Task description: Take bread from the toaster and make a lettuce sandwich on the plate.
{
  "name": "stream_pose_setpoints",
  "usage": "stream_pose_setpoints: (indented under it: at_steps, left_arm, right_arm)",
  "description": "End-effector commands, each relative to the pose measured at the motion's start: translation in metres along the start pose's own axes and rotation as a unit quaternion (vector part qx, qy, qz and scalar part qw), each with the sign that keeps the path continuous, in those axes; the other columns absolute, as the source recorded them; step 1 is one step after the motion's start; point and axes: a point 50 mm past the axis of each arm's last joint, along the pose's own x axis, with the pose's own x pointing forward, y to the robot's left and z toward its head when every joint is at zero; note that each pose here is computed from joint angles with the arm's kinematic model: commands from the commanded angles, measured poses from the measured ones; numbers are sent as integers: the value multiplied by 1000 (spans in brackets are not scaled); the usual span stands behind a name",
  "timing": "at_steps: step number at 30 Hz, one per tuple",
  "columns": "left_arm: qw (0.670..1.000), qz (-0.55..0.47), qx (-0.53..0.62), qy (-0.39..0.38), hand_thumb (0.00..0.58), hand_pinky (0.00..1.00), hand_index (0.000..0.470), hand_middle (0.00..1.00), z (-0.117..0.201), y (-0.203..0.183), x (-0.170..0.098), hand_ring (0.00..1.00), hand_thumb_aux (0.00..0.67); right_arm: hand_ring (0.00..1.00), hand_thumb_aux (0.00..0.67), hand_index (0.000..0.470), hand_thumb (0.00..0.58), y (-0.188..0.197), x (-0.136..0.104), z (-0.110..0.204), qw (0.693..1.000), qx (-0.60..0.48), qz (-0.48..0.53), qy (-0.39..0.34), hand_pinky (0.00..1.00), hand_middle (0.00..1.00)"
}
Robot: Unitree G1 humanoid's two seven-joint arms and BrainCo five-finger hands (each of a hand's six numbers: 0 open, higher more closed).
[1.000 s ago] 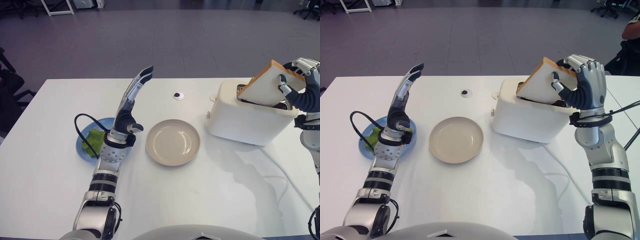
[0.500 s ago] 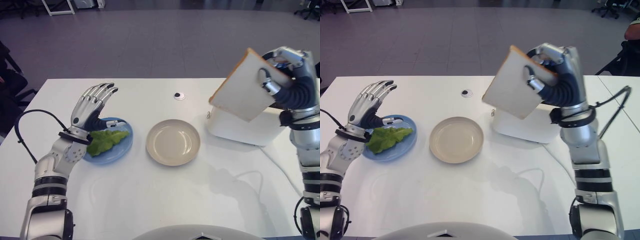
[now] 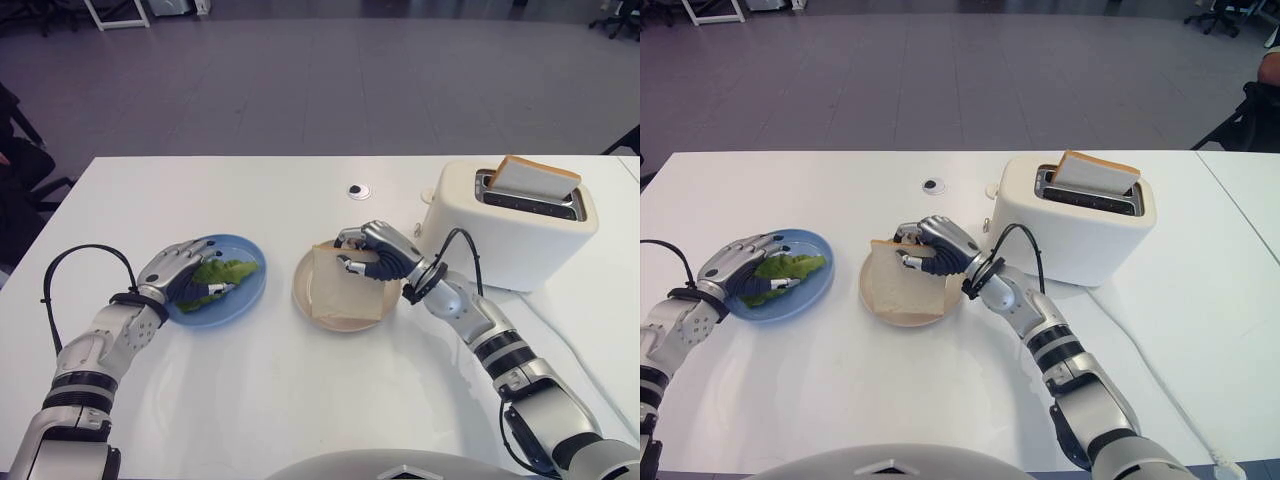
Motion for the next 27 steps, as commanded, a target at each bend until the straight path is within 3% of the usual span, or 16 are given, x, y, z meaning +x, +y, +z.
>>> stream_pose_setpoints:
  at_steps: [1, 2, 5, 6, 7, 8, 9, 10, 12, 14, 16, 18, 20, 22, 25, 27]
  left_arm:
    - [1000, -23, 5, -3, 570, 0, 407, 0, 1, -2, -1, 0, 581]
    - [1000, -25, 3, -8, 580, 0, 470, 0, 4, -2, -1, 0, 670]
    - [999, -26, -8, -35, 580, 0, 470, 0, 14, -1, 0, 0, 670]
    - [999, -21, -12, -44, 580, 0, 470, 0, 18, 1, 0, 0, 670]
    - [998, -16, -15, -51, 580, 0, 470, 0, 21, 3, 1, 0, 670]
    - [998, -11, -18, -57, 580, 0, 470, 0, 22, 5, 1, 0, 670]
    - [998, -8, -20, -60, 580, 0, 470, 0, 23, 6, 1, 0, 670]
    - [998, -6, -21, -60, 580, 0, 470, 0, 23, 6, 1, 0, 670]
    - [998, -1, -19, -56, 580, 0, 470, 0, 21, 8, 0, 0, 670]
    - [999, 4, -17, -50, 552, 0, 367, 0, 18, 9, 0, 0, 523]
    - [999, 9, -14, -46, 377, 0, 192, 0, 17, 11, -1, 0, 273]
    - [999, 10, -12, -46, 248, 0, 114, 0, 17, 11, -1, 0, 163]
    - [998, 11, -20, -60, 190, 0, 85, 0, 22, 11, -2, 0, 121]
    - [997, 10, -24, -70, 291, 0, 138, 0, 25, 11, -4, 0, 197]
    - [996, -11, -34, -81, 156, 0, 68, 0, 27, 2, -6, 0, 97]
    - [995, -30, -41, -81, 265, 0, 123, 0, 26, -7, -7, 0, 176]
  right_arm:
    - [1000, 670, 470, 580, 9, 7, -11, 999, -21, 16, 19, 1000, 1000]
    - [1000, 670, 470, 580, 9, 8, -14, 999, -26, 15, 26, 1000, 1000]
    - [1000, 670, 470, 580, 10, 8, -20, 998, -37, 10, 40, 1000, 1000]
    - [871, 444, 311, 514, 10, 8, -22, 998, -39, 8, 42, 871, 871]
    - [827, 381, 267, 472, 10, 8, -23, 998, -41, 5, 44, 827, 827]
    - [741, 252, 177, 355, 8, 8, -25, 998, -47, -2, 50, 741, 741]
    - [667, 34, 24, 58, 7, 8, -27, 997, -53, -9, 55, 667, 667]
    - [639, 0, 0, 0, 5, 8, -28, 996, -58, -17, 59, 639, 639]
    - [475, 0, 0, 0, -1, 9, -30, 995, -65, -38, 65, 475, 475]
    - [310, 0, 0, 0, -8, 9, -32, 993, -71, -58, 71, 310, 310]
    - [267, 0, 0, 0, -12, 8, -33, 992, -74, -72, 75, 267, 267]
    - [263, 0, 0, 0, -15, 8, -33, 991, -74, -85, 75, 263, 263]
    - [263, 0, 0, 0, -19, 8, -32, 990, -72, -97, 72, 263, 263]
    - [267, 0, 0, 0, -22, 8, -31, 989, -70, -108, 69, 267, 267]
    - [267, 0, 0, 0, -26, 7, -30, 988, -66, -120, 66, 267, 267]
    - [259, 0, 0, 0, -27, 7, -30, 988, -63, -123, 65, 259, 259]
